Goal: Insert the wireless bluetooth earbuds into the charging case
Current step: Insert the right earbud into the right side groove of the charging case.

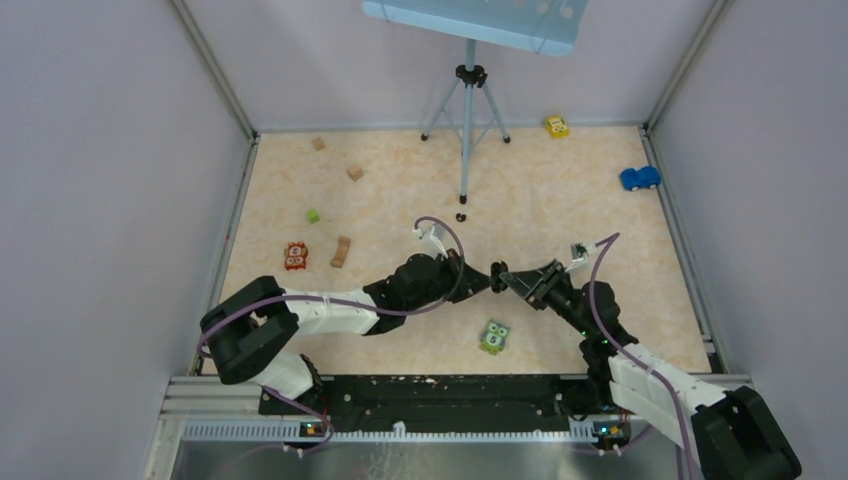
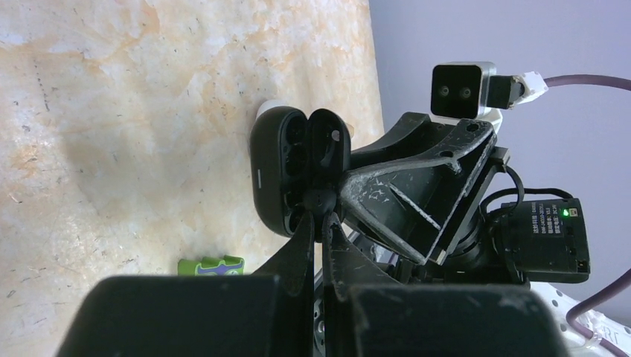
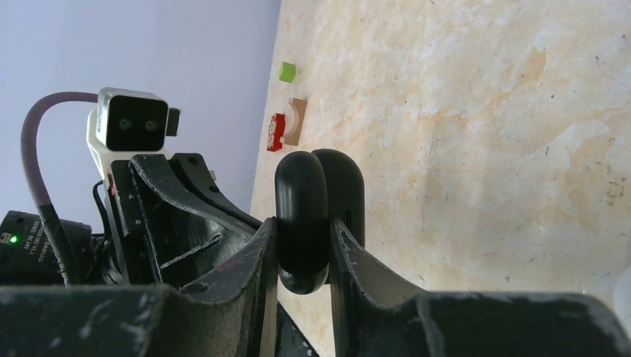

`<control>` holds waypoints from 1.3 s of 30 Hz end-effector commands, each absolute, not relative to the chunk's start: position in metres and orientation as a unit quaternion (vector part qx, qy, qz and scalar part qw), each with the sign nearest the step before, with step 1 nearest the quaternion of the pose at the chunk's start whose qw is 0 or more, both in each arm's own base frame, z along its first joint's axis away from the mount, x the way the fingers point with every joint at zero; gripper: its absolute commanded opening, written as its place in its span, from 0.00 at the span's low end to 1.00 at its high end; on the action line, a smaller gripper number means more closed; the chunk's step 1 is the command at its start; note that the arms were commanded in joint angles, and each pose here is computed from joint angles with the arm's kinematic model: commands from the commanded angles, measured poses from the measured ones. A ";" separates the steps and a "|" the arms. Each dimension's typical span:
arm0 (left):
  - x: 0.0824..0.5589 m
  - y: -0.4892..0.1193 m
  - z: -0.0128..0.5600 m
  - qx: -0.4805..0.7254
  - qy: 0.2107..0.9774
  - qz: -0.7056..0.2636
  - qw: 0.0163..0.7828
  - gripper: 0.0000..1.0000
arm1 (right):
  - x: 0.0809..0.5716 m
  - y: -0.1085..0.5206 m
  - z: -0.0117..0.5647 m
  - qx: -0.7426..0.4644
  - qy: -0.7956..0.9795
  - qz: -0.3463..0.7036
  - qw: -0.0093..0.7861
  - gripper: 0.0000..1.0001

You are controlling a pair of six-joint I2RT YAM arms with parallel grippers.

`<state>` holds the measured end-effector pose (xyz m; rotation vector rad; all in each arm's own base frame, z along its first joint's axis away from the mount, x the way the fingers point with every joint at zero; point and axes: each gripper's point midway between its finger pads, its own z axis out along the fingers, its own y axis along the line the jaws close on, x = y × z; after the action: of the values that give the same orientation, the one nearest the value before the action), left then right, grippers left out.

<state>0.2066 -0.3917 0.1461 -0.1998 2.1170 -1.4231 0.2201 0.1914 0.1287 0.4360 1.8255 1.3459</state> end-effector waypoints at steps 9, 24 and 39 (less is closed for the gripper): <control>0.207 -0.387 0.162 -0.076 0.777 -0.546 0.306 0.00 | 0.213 0.193 0.127 0.171 0.707 0.544 0.419 0.07; 0.216 -0.385 0.158 -0.069 0.786 -0.519 0.329 0.00 | 0.211 0.193 0.134 0.164 0.700 0.552 0.423 0.07; 0.216 -0.393 0.153 -0.054 0.801 -0.505 0.318 0.00 | 0.209 0.195 0.142 0.158 0.687 0.567 0.427 0.07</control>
<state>0.2096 -0.3900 0.1500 -0.1562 2.1014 -1.3760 0.2188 0.1964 0.1457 0.4117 1.7568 1.3768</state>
